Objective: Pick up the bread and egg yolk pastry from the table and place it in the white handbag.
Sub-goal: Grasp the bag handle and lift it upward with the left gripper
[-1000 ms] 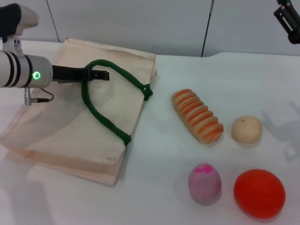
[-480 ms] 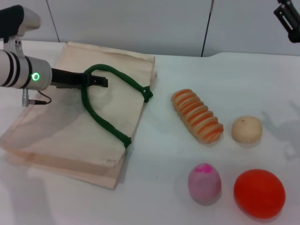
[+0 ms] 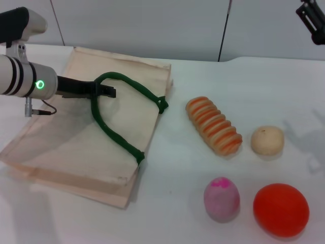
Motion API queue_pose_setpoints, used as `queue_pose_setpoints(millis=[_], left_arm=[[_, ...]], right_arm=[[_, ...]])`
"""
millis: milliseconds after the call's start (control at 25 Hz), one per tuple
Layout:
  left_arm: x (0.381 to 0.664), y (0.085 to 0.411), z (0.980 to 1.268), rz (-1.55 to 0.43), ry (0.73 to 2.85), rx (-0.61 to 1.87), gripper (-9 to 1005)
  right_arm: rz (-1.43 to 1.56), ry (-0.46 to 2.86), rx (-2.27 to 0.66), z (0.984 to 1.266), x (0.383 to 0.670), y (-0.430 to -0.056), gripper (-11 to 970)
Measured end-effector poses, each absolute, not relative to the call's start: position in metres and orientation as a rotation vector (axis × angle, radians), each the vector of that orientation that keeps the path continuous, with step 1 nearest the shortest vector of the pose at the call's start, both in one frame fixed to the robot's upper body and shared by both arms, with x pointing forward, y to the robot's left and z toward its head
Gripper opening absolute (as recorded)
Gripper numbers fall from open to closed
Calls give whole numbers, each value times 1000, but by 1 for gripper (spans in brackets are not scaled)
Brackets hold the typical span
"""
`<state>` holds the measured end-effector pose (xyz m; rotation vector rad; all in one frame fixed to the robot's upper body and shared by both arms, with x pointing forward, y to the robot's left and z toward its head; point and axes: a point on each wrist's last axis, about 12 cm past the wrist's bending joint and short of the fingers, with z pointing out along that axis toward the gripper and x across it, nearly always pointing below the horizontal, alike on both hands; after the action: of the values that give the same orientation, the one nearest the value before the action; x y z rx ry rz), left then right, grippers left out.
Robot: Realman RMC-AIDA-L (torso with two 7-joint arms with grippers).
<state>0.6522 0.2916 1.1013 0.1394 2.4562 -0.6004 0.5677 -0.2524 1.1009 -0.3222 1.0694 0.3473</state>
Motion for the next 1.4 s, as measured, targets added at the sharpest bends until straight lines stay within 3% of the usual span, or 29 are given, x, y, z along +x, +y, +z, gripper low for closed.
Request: queue_pose_setpoints(millis=[360, 560, 680, 1120, 1400], left_arm=[[654, 293, 1103, -580, 2498, 102, 709], [654, 294, 1103, -575, 2503, 94, 477], [654, 294, 1103, -575, 2503, 92, 279], [659, 291, 1102, -552, 2493, 89, 131], [658, 285, 1105, -636, 2413, 127, 131]], right_arm=[[358, 1058, -322, 1103, 568, -252, 882], [364, 1055, -321, 1103, 568, -251, 883], [370, 1054, -328, 1103, 568, -249, 883], [378, 1050, -333, 1104, 568, -247, 883], [374, 1057, -332, 1102, 567, -249, 883]])
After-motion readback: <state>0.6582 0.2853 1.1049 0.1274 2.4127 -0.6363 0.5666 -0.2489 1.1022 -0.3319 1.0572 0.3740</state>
